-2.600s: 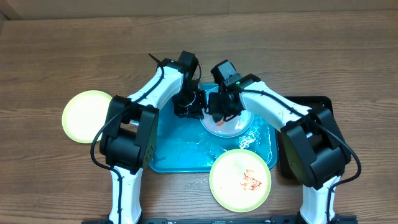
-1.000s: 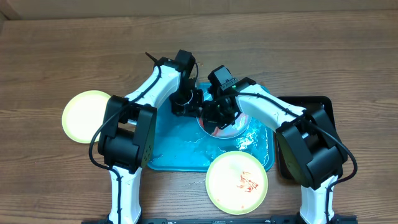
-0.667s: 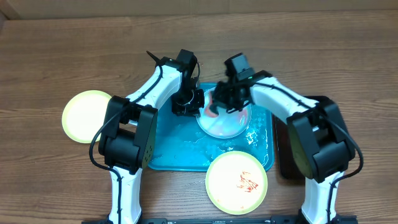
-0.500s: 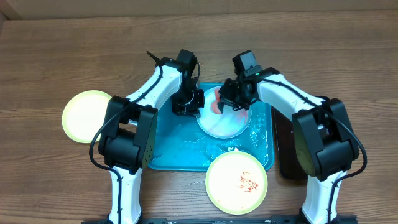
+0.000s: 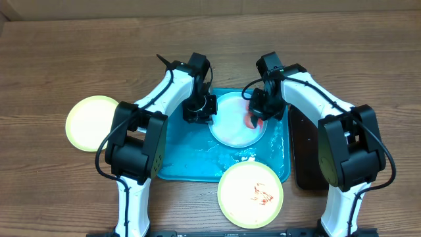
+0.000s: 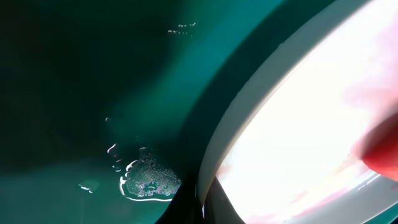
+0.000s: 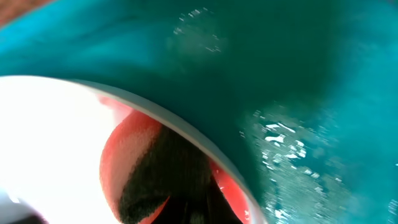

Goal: Clean dirty plates on tray and stack at the side
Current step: 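Continue scrubbing the light-blue plate's red sauce with the right gripper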

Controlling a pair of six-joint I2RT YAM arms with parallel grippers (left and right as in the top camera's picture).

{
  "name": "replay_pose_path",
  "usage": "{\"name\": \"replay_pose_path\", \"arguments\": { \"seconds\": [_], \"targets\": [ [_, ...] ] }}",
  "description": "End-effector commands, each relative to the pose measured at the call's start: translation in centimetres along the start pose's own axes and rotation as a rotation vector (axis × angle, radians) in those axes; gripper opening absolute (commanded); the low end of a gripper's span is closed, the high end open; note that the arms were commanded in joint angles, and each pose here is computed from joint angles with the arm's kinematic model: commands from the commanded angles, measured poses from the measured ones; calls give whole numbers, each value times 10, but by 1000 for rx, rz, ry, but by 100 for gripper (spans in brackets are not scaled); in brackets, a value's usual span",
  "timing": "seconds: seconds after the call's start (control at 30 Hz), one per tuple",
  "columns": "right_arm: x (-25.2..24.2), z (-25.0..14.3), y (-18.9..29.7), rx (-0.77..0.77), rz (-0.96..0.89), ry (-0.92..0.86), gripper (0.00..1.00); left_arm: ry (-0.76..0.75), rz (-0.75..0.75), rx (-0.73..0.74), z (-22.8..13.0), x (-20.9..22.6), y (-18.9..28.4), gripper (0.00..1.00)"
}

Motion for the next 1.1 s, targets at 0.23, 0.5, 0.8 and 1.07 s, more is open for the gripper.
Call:
{"name": "replay_pose_path", "arguments": {
  "seconds": [0.23, 0.5, 0.8, 1.07],
  "targets": [
    [4, -42, -14, 204, 95, 272, 4, 21, 116, 48, -10, 20, -32, 5],
    [74, -71, -7, 243, 420, 489, 4, 24, 112, 46, -9, 20, -32, 4],
    [77, -39, -11, 107, 338, 391, 4, 38, 113, 46, -10, 20, -32, 4],
    [33, 11, 37, -35, 89, 344, 4, 42, 113, 45, -10, 20, -32, 4]
  ]
}}
Point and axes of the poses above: each gripper's point midway between its finger pads, its own y axis back along the fingers, its own x axis along the line the jaws close on, z = x × y, the point moved 3 cm from there along y, back along the fingers, and after that the axes turned 12 degrees about y, right-handed, at the moved point
